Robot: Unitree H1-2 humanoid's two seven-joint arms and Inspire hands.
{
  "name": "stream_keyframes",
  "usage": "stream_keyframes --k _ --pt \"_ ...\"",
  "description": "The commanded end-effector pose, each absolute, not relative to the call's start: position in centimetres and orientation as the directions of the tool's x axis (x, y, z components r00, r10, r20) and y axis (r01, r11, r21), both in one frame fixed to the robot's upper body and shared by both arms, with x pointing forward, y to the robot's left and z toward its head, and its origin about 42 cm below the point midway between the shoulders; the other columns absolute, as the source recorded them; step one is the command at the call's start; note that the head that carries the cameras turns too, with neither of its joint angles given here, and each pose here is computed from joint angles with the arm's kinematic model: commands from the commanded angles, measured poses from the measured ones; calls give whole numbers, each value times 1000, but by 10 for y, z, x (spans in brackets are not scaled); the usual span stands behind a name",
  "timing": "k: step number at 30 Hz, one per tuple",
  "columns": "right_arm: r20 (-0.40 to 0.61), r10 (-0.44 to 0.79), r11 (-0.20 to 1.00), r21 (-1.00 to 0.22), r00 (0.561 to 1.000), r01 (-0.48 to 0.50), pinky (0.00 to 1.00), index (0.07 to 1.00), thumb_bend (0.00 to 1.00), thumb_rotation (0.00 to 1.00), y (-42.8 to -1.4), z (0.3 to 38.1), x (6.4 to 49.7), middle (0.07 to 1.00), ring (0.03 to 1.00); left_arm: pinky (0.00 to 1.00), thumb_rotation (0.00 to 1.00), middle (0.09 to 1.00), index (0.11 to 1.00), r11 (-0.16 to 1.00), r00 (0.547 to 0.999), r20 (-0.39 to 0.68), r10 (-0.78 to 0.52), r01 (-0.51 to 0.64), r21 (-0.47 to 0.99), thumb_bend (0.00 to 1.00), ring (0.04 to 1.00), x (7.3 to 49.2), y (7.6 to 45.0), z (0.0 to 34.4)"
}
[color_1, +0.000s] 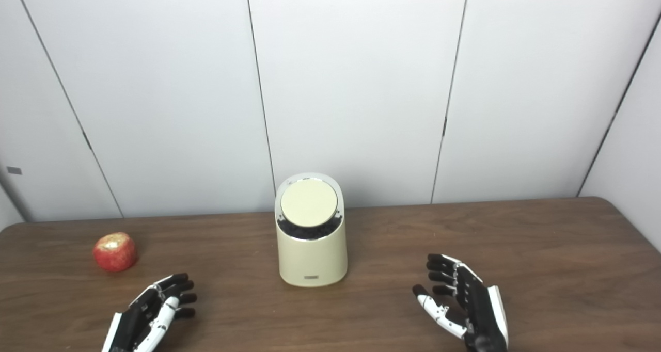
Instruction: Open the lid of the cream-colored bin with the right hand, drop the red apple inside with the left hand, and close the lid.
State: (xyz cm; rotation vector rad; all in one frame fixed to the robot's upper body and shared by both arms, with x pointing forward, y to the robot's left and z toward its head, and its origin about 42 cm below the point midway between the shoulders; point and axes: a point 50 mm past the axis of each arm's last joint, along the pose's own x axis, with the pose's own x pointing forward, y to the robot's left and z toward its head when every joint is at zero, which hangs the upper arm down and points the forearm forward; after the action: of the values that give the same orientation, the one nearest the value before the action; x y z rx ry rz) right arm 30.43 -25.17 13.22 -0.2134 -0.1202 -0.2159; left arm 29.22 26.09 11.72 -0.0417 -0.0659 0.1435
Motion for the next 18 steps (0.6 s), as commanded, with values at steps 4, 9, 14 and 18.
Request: stream_keyframes --k 4,9,14,18 --pt "226 -192 956 -175 955 234 622 687 275 41 -249 149 308 708 703 592 337 713 701 989 983 105 149 -146 -31 267 664 297 266 126" --pt "223 -190 960 -162 956 228 631 693 279 75 -249 150 308 712 710 597 362 717 706 990 984 107 142 -140 -23 270 668 296 266 126" --pt "236 -187 954 -188 954 233 622 689 281 88 -250 150 307 706 702 597 354 715 703 989 984 104 146 -143 -33 273 668 296 265 126" --pt "275 -183 931 -261 944 257 597 679 282 105 -250 155 305 693 680 596 347 714 705 989 984 101 147 -145 -34 273 668 295 264 126"
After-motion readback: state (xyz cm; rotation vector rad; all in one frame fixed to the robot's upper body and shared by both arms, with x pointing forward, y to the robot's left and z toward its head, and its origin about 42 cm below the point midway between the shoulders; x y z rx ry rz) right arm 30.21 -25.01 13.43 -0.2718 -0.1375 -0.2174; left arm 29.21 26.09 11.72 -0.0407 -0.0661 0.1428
